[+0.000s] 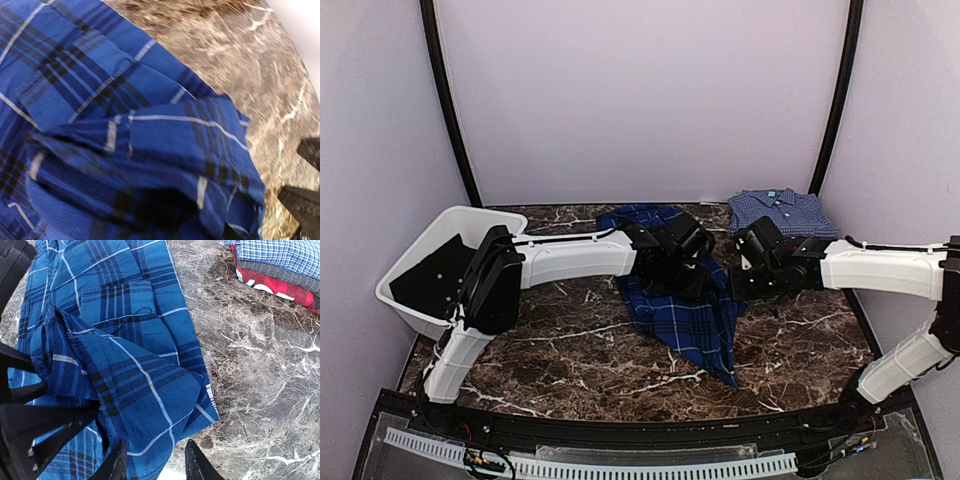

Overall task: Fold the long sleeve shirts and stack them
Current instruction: Flatten out the crumpled shirt at the center of the board.

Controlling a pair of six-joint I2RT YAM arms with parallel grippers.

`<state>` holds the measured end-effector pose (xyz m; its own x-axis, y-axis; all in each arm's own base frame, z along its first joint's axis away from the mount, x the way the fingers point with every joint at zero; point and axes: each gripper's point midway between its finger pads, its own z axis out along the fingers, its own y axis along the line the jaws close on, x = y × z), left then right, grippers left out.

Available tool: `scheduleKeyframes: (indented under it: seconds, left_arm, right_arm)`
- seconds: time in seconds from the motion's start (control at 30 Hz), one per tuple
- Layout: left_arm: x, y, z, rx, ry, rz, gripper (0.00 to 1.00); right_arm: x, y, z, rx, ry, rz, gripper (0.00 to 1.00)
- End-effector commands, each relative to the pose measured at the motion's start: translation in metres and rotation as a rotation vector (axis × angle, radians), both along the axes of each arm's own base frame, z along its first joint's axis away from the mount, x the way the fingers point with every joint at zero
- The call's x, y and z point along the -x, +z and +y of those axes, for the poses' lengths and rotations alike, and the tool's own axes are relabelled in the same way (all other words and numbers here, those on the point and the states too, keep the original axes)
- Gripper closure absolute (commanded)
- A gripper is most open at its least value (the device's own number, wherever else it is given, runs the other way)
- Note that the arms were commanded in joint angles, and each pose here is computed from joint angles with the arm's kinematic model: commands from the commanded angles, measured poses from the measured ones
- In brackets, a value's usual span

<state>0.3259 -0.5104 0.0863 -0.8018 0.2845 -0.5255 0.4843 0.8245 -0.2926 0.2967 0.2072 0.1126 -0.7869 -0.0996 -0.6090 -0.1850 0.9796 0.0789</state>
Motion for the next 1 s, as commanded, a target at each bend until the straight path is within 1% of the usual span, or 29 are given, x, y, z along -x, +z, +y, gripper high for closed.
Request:
scheduleKeyframes:
  seconds: [0.0,0.1,0.17,0.3,0.37,0.53,0.6,0.67,0.8,0.9,0.97]
  left_arm:
    - [-0.015,0.023,0.003,-0.004,0.088,-0.064,0.49]
    - [-0.017,0.022,0.004,-0.011,0.105,-0.069,0.52]
    - [-0.018,0.023,0.004,-0.011,0.104,-0.07,0.56]
    - [-0.017,0.023,0.003,-0.004,0.093,-0.067,0.72]
    - [-0.016,0.024,0.001,0.001,0.086,-0.064,0.77]
    - [-0.013,0.025,-0.004,0.023,0.054,-0.051,0.82]
    - [-0.011,0.025,-0.007,0.035,0.042,-0.044,0.8]
    - [-0.01,0.025,-0.009,0.042,0.039,-0.037,0.72]
    - [-0.01,0.023,-0.008,0.037,0.044,-0.032,0.65]
    - [-0.01,0.019,-0.007,0.031,0.047,-0.028,0.6]
    - [-0.01,0.015,-0.007,0.028,0.045,-0.026,0.56]
  right_arm:
    - [-0.008,0.015,0.004,-0.051,-0.008,-0.044,0.62]
    - [-0.006,0.015,0.005,-0.059,0.0,-0.038,0.62]
    - [-0.005,0.015,0.008,-0.069,0.01,-0.034,0.62]
    - [-0.005,0.014,0.016,-0.087,0.04,-0.025,0.6]
    - [-0.006,0.015,0.018,-0.093,0.044,-0.026,0.59]
    - [-0.008,0.018,0.027,-0.124,0.077,-0.029,0.56]
    - [-0.008,0.015,0.033,-0.135,0.097,-0.019,0.54]
    - [-0.009,0.012,0.036,-0.136,0.105,-0.008,0.54]
    - [-0.012,0.005,0.037,-0.122,0.098,0.001,0.54]
    - [-0.015,-0.001,0.034,-0.096,0.08,0.003,0.56]
    - [-0.017,-0.004,0.031,-0.075,0.064,0.006,0.61]
